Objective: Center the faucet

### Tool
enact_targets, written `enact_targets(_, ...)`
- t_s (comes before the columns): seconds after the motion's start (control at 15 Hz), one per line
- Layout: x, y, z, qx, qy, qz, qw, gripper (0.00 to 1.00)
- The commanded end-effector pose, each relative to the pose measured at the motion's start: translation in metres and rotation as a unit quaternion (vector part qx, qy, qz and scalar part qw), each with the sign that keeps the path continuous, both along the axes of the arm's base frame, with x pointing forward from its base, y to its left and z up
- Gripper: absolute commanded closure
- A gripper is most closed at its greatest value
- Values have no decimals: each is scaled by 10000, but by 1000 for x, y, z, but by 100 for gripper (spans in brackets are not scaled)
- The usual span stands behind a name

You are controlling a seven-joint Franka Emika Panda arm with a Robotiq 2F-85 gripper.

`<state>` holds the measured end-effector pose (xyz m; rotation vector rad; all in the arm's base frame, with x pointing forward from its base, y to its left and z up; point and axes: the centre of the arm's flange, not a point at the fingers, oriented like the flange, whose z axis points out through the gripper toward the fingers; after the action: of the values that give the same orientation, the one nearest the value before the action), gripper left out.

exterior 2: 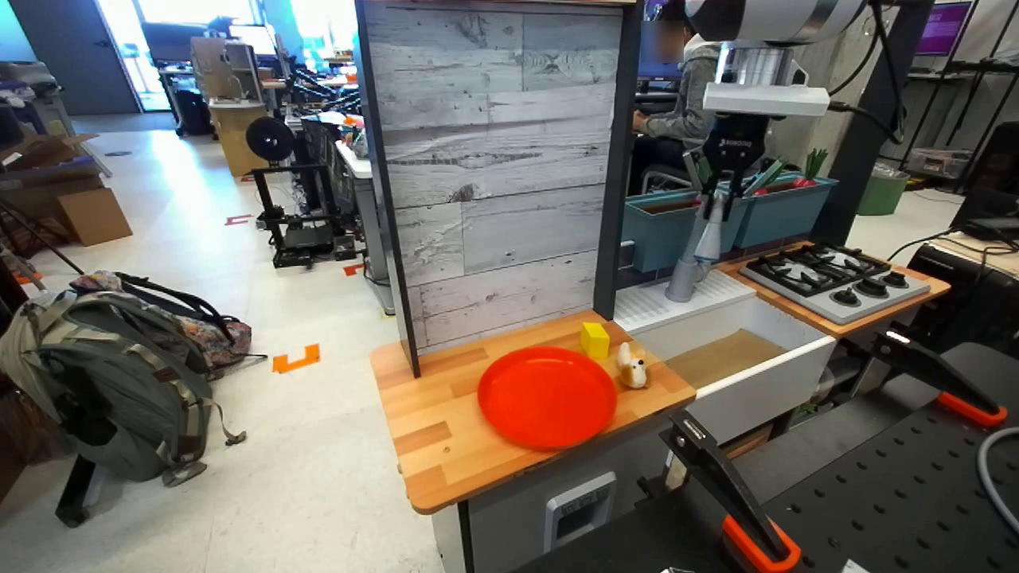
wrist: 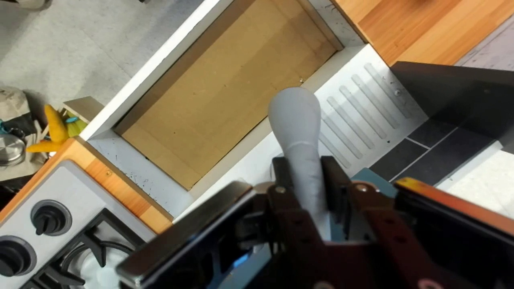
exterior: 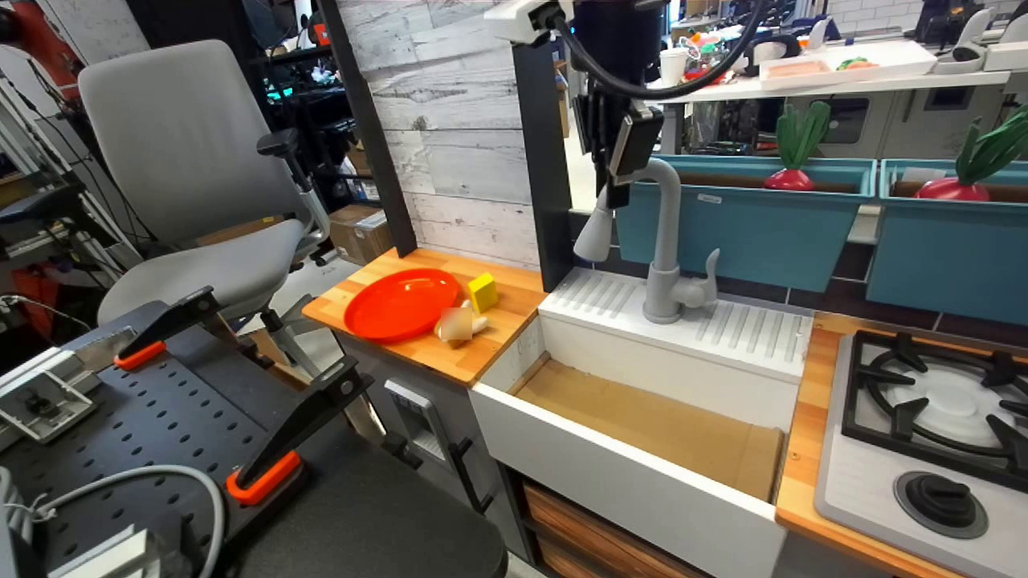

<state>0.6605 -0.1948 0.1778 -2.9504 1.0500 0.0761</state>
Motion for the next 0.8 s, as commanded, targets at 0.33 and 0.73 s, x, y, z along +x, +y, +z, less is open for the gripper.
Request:
enact_targets(0.33,-23,-76,20,-870,182,1203,9887,94)
enact_targets(0.73,-28,-73,19,-929,-62,1487,9845,41)
